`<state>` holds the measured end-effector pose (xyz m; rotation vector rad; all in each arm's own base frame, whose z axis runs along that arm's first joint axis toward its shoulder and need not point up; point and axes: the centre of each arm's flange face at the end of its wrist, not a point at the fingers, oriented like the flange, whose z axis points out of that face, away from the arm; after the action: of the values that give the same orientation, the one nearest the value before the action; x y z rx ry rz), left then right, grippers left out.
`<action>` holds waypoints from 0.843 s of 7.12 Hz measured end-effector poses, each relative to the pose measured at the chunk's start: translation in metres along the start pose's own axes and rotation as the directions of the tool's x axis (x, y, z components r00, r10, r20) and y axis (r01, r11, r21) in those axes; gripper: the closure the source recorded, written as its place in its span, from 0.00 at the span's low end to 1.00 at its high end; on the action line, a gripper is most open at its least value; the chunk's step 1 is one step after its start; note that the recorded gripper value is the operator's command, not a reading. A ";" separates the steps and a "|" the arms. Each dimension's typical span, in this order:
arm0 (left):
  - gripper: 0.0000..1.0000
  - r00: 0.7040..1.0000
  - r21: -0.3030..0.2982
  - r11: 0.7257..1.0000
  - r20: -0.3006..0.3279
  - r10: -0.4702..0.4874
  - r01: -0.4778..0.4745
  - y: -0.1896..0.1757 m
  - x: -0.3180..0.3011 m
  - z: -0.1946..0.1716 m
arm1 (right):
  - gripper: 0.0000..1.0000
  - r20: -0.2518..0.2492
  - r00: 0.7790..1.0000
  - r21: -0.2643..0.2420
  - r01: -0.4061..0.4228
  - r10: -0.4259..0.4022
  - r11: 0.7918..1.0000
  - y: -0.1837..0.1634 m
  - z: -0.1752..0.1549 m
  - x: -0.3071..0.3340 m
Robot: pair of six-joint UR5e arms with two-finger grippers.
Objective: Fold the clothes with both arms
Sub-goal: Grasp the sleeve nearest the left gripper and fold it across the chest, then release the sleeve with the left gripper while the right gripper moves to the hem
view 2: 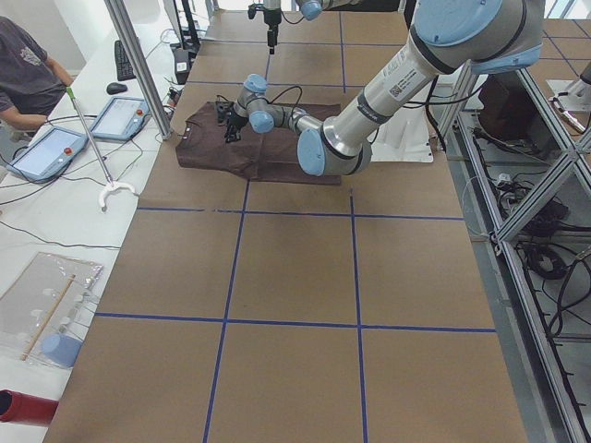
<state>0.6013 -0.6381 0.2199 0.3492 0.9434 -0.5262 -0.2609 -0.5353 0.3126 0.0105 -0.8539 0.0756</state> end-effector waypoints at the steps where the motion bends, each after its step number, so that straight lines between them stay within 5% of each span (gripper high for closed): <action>1: 0.00 1.000 -0.007 1.000 -0.015 0.017 -0.017 0.001 0.002 -0.006 | 0.00 0.000 1.000 0.000 0.002 -0.002 1.000 0.002 0.000 -0.001; 4: 0.00 0.992 -0.163 0.980 -0.075 0.105 -0.116 0.018 -0.020 -0.047 | 0.00 -0.023 1.000 0.013 0.004 -0.004 1.000 0.046 0.011 -0.011; 6: 0.00 0.976 -0.184 0.959 -0.084 0.203 -0.215 0.025 -0.073 -0.101 | 0.00 -0.043 0.998 0.019 -0.047 0.048 0.999 0.111 0.033 -0.044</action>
<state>0.5124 -0.5468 0.2273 0.2884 0.9977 -0.2286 -0.3224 -0.4282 0.2993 0.0050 -0.8102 0.1273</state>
